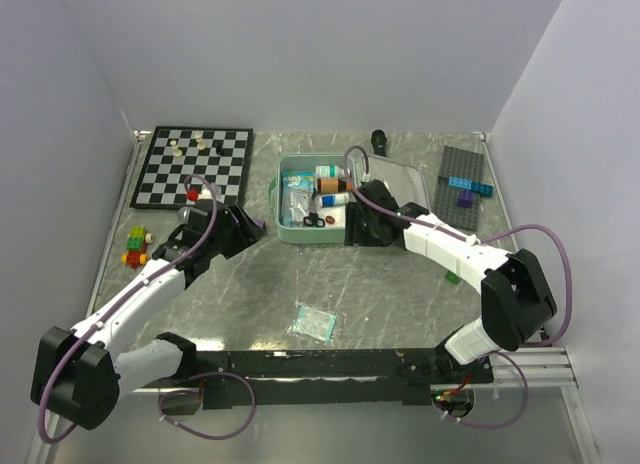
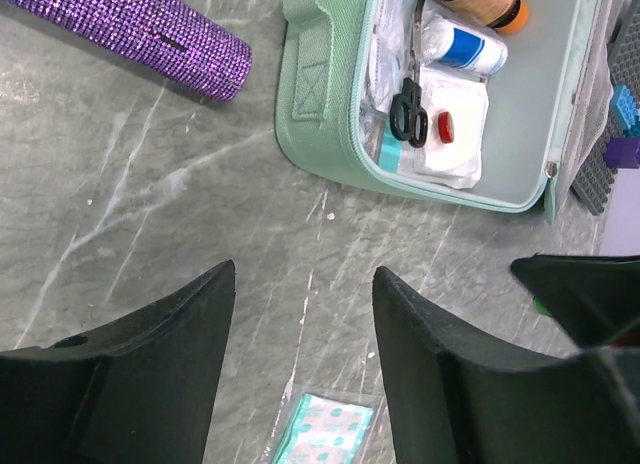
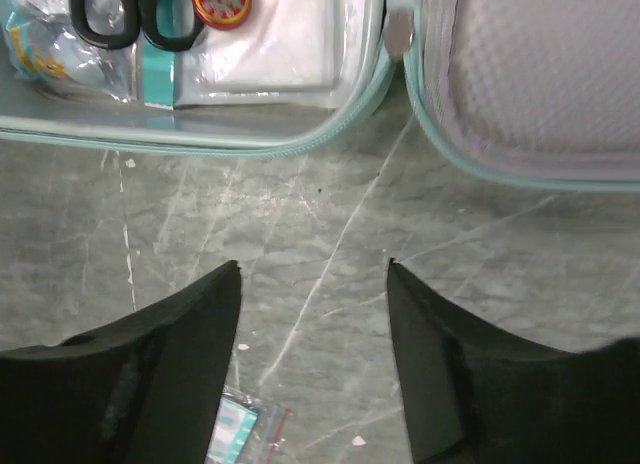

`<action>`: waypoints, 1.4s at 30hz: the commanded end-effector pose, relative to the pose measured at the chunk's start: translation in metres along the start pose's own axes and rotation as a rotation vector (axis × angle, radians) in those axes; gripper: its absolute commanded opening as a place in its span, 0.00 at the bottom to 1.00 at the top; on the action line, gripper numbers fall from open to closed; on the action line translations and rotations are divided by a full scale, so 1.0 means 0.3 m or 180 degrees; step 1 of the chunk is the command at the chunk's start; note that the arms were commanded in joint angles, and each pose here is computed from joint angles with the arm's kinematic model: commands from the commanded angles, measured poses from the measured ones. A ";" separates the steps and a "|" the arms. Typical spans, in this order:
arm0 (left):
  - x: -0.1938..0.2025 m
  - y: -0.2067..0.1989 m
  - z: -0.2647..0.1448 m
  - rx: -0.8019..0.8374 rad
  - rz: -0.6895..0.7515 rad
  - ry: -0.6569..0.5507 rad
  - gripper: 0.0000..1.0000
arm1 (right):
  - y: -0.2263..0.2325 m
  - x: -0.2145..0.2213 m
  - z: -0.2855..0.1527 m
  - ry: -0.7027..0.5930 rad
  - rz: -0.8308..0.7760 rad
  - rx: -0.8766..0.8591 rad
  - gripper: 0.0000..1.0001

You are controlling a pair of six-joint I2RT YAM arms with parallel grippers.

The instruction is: Organize the medicine kit

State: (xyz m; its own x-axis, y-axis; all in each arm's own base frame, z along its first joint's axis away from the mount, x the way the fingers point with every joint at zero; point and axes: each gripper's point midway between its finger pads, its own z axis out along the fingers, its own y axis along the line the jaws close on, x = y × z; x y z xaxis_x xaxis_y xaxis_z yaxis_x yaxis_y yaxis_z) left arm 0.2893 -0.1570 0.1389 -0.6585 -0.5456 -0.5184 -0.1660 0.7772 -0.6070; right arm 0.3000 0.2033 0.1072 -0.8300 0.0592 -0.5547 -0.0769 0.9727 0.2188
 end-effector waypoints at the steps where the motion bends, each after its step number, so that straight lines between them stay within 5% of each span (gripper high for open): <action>1: 0.003 -0.003 -0.025 0.0076 -0.0074 -0.0033 0.62 | 0.070 -0.093 0.003 -0.0359 0.0351 -0.0332 0.72; 11: -0.020 -0.021 -0.045 0.0189 -0.0093 -0.0172 0.64 | 0.104 -0.182 0.030 -0.0567 0.0630 -0.0465 0.79; 19: -0.154 -0.052 0.118 -0.0256 0.0271 -0.0290 0.76 | 0.053 -0.118 -0.038 -0.0565 0.0550 -0.0442 0.78; 30: -0.123 -0.061 0.352 -0.0362 0.0426 0.0088 0.71 | -0.006 0.024 -0.149 -0.0544 0.0377 -0.0624 0.77; 42: 0.026 -0.021 0.380 -0.0538 0.0704 0.0441 0.54 | -0.035 0.105 -0.133 -0.0458 0.0370 -0.0651 0.76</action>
State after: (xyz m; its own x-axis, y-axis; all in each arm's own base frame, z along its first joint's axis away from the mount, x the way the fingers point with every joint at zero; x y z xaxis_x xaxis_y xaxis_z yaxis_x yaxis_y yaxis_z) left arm 0.3762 -0.1951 0.0730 -0.7651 -0.3915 -0.5113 -0.1635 0.8860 -0.4338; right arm 0.2499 0.1839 0.1082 -0.7778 0.2096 -0.5925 -0.0760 0.9045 0.4196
